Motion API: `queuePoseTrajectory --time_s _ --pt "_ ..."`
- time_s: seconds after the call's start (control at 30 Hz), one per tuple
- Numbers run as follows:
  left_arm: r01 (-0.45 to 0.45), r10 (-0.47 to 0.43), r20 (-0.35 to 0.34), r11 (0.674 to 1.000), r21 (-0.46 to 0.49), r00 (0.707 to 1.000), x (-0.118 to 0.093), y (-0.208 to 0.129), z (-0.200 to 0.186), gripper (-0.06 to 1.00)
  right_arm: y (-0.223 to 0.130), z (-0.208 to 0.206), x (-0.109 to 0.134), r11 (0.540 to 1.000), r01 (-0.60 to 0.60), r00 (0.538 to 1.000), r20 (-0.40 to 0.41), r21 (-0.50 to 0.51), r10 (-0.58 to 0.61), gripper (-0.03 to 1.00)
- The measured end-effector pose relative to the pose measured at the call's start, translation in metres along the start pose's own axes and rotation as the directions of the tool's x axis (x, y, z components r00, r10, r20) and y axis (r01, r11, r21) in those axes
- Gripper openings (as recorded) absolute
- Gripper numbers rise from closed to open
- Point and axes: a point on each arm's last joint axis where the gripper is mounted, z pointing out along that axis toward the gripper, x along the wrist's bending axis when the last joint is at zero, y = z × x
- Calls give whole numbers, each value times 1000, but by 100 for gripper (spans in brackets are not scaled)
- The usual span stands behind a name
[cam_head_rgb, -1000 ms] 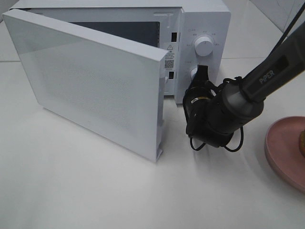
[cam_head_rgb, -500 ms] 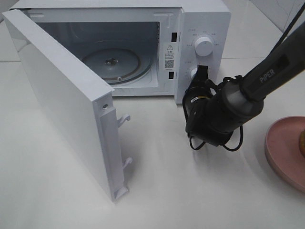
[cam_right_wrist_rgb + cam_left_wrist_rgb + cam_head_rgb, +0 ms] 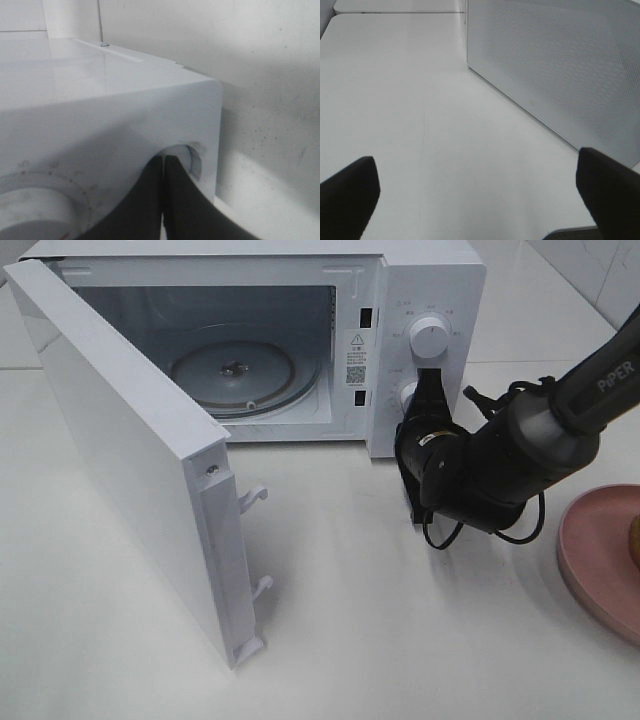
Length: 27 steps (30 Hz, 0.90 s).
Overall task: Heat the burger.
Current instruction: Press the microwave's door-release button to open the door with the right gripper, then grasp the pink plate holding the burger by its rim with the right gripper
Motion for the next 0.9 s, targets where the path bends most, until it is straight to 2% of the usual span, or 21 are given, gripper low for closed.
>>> queuePoseTrajectory --time_s 0.3,0.47,0.6,0.63,0.7,0.73,0.77,0.8,0.83,0.87,0.9 --pt "0 0 0 1000 0 1000 0 0 0 99 3 -17 7 994 99 995 10 45 -99 2" --pt "0 0 0 1000 0 1000 0 0 0 99 6 -34 3 972 203 972 93 117 -214 2" --pt "0 0 0 1000 0 1000 0 0 0 99 7 -43 5 950 267 951 117 162 -287 2" --pt "0 0 0 1000 0 1000 0 0 0 99 8 -49 6 927 319 929 130 199 -347 2" --pt "0 0 0 1000 0 1000 0 0 0 99 8 -52 6 909 352 913 134 223 -386 2" --pt "0 0 0 1000 0 1000 0 0 0 99 7 -57 9 869 414 879 130 272 -460 2" --pt "0 0 0 1000 0 1000 0 0 0 99 7 -57 9 869 414 879 130 272 -460 2" --pt "0 0 0 1000 0 1000 0 0 0 99 5 -63 11 812 480 833 117 331 -541 2" --pt "0 0 0 1000 0 1000 0 0 0 99 5 -63 11 812 480 833 117 331 -541 2" --pt "0 0 0 1000 0 1000 0 0 0 99 2 -69 13 725 567 765 77 391 -639 2" --pt "0 0 0 1000 0 1000 0 0 0 99 2 -69 13 725 567 765 77 391 -639 2"
